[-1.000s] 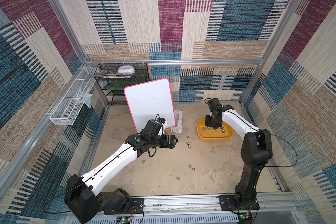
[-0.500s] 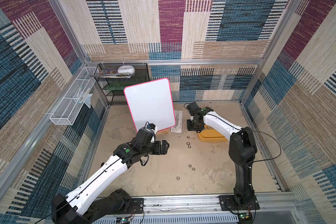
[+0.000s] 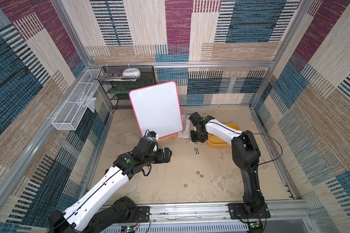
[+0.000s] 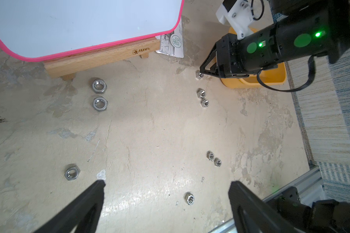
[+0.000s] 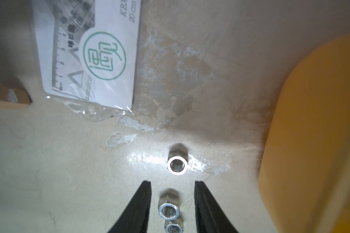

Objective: Put the nuts on the desktop into the storage box
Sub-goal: Pick up the nut from the center of the board.

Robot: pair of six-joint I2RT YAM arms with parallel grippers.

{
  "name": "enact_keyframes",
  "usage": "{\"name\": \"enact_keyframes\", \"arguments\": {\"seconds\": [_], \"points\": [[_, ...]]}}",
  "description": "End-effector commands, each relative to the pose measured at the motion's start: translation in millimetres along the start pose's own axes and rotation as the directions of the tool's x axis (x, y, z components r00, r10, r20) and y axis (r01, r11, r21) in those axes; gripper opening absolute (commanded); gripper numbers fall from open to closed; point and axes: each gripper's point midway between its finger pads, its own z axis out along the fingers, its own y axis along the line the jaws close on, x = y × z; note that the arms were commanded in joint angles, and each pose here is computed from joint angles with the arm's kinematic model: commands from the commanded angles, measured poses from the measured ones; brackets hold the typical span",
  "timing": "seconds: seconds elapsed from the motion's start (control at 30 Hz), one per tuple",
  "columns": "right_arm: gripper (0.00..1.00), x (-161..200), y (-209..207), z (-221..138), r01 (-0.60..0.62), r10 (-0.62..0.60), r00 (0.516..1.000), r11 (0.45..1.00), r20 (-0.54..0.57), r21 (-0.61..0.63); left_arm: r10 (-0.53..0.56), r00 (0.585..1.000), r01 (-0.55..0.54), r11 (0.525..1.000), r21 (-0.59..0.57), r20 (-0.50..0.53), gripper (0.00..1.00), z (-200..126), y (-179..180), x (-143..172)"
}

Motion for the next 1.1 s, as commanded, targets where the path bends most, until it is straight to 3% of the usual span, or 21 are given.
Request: {"name": "enact_keyframes", "arguments": {"seconds": [0.0, 0.7, 1.07], "points": [[0.41, 2, -1, 8, -0.003, 0.003, 1.000, 1.000, -0.010, 0.012, -0.002, 1.000, 0.002, 1.000, -0.004, 0.003, 1.00, -2, 1, 0], [0.39, 2, -4, 33, 0.009, -0.007, 0.999, 0.999, -0.032, 0.042, 0.005, 1.000, -0.005, 1.000, 0.018, 0.018, 1.00, -8, -3, -2], [0.25, -6, -2, 25, 0.007, -0.007, 1.000, 0.999, -0.011, 0.039, 0.011, 1.000, -0.011, 1.000, 0.025, 0.021, 1.00, -10, -4, -2]]}}
